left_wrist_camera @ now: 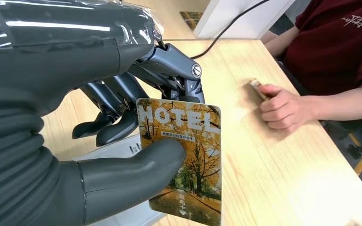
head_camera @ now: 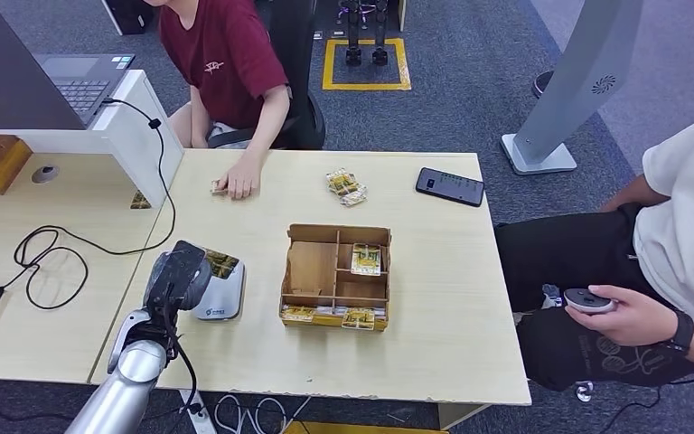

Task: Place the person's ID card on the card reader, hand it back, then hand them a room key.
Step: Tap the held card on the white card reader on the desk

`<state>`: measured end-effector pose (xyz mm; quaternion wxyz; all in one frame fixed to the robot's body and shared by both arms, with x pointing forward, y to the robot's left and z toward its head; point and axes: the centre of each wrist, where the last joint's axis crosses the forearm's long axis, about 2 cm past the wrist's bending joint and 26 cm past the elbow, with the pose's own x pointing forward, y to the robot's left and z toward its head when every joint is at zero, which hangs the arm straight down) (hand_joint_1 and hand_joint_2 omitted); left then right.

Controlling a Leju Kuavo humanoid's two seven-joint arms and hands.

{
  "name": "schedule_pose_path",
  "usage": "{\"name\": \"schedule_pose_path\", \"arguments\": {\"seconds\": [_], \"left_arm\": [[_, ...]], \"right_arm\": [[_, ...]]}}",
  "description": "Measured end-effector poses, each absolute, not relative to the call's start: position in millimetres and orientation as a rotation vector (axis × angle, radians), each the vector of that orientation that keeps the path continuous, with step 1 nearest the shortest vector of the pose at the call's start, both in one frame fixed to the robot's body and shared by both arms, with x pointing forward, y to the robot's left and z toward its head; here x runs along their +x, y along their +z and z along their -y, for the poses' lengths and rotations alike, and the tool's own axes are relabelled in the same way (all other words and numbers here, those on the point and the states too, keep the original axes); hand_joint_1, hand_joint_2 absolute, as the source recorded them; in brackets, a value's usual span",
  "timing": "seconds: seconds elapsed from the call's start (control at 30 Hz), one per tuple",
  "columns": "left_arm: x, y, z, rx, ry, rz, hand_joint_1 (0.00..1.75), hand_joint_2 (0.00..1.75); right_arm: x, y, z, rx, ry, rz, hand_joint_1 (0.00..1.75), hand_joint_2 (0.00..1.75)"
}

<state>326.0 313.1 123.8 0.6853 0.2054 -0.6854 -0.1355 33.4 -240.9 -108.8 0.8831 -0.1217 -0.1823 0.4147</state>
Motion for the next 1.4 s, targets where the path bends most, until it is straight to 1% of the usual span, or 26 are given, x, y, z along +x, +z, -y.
{"name": "schedule_pose_path", "arguments": {"seconds": [0.43,0.73,1.4], "left_arm": [[324.9,110.1,-313.8,0.556,-0.340,1.458,1.75,1.75],[321.3,96.4,-310.8,0.661,-0.417,1.383,1.75,1.75],[315.0,74.8,-290.5,0.705,-0.519,1.278,1.75,1.75]], "right_arm": [[33.4,-107.9,232.1,-0.246,0.864,0.374,0.00,0.00],[33.7,-107.6,230.1,-0.245,0.878,0.370,0.00,0.00],[34.7,-107.6,230.1,-0.222,0.889,0.387,0.00,0.00]]}}
